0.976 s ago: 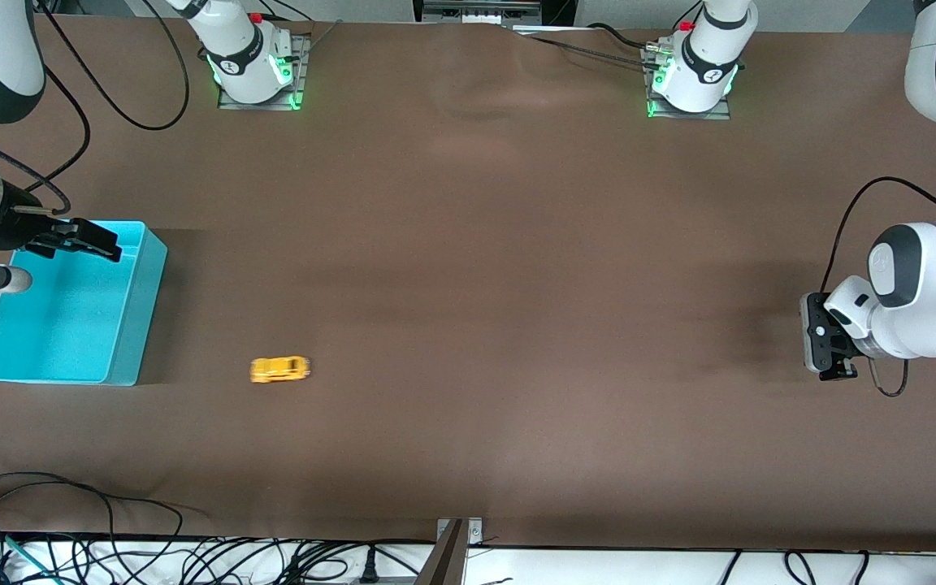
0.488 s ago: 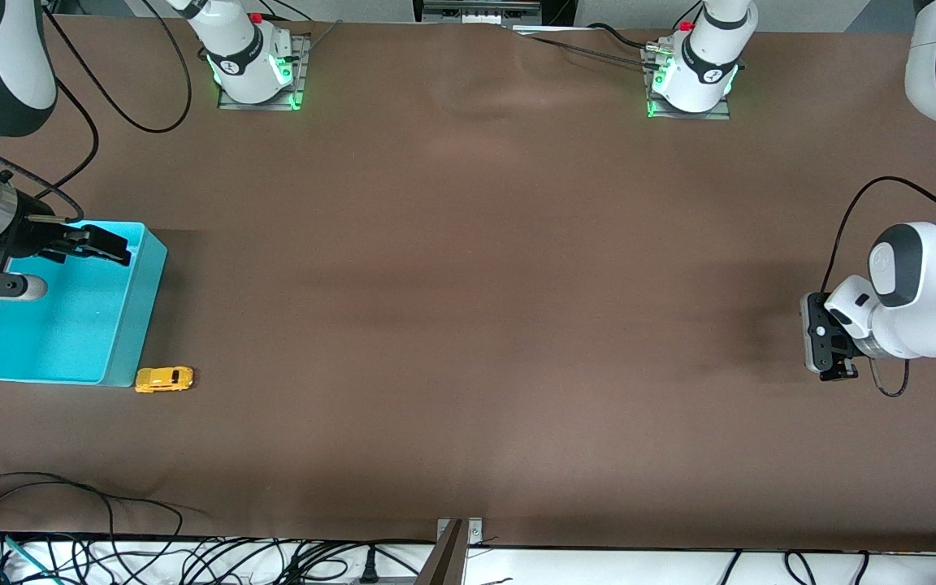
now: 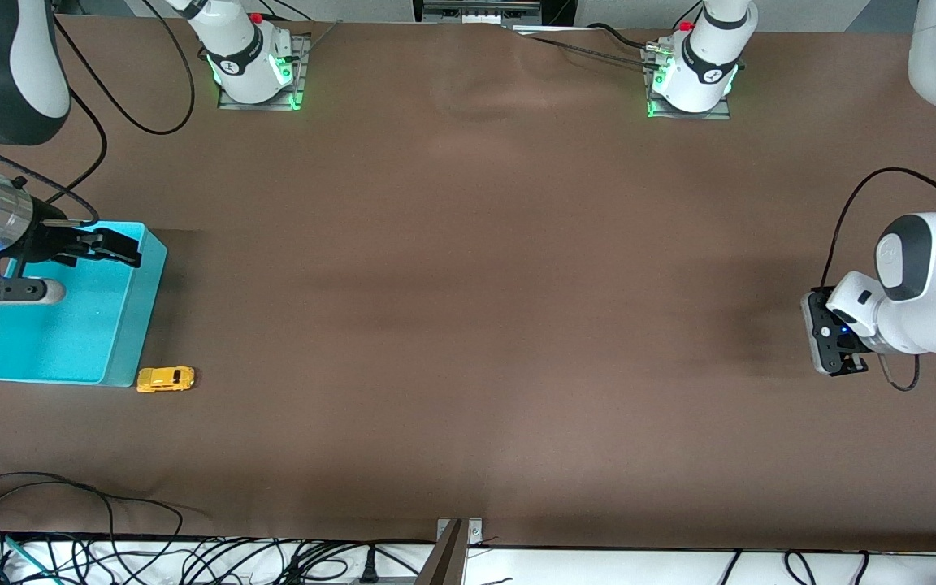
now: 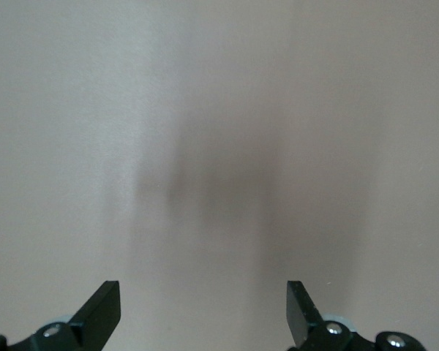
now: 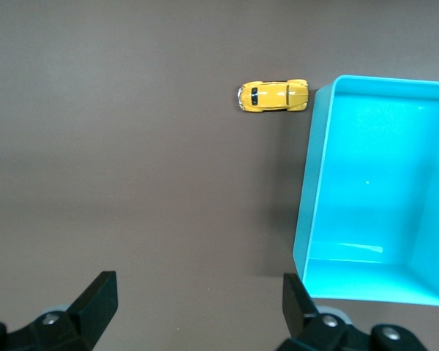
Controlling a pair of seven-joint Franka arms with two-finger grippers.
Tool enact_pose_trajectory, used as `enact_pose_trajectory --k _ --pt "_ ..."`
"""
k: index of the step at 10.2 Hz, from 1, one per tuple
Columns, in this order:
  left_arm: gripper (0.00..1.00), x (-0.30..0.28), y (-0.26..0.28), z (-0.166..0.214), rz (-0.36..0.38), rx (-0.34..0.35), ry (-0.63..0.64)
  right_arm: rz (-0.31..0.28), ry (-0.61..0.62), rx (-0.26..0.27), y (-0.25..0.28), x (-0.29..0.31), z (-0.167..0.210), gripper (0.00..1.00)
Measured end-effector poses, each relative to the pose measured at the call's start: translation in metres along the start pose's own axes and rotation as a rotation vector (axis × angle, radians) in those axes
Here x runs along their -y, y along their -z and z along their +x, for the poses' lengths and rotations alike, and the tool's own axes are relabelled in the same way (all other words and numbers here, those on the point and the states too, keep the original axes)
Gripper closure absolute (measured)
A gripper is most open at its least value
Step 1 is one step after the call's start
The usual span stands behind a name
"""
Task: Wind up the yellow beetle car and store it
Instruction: 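Raise the left gripper away while the right gripper reaches the car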
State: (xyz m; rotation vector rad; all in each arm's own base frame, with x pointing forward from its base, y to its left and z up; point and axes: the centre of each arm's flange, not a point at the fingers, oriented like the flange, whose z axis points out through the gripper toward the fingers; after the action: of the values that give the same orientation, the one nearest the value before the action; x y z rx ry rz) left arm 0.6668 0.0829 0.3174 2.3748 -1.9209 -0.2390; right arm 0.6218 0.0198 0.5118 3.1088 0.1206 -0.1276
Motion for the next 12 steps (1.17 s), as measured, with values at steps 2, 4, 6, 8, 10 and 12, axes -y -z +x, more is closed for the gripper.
enact_pose_trajectory --k 2,4,6,8,10,12 --pt "0.0 -0.009 0.038 0.023 -0.009 0.019 0.11 -0.059 0.16 -0.017 -0.005 0.011 0.007 0.0" --pt "0.0 -0.016 0.073 0.043 -0.019 0.036 0.225 -0.093 0.28 0.004 -0.017 0.026 0.012 0.0" --pt "0.0 -0.022 0.095 0.057 -0.038 0.034 0.344 -0.094 0.387 -0.005 -0.033 0.025 0.024 0.0" --pt "0.0 -0.03 0.115 0.072 -0.058 0.036 0.47 -0.097 0.487 -0.021 -0.043 0.017 0.032 0.0" --pt "0.0 -0.04 0.143 0.09 -0.048 0.032 0.608 -0.071 0.608 -0.042 -0.063 -0.006 0.044 0.0" --pt "0.0 -0.06 0.173 0.109 -0.021 0.029 0.748 0.002 0.72 -0.067 -0.097 -0.044 0.055 0.0"
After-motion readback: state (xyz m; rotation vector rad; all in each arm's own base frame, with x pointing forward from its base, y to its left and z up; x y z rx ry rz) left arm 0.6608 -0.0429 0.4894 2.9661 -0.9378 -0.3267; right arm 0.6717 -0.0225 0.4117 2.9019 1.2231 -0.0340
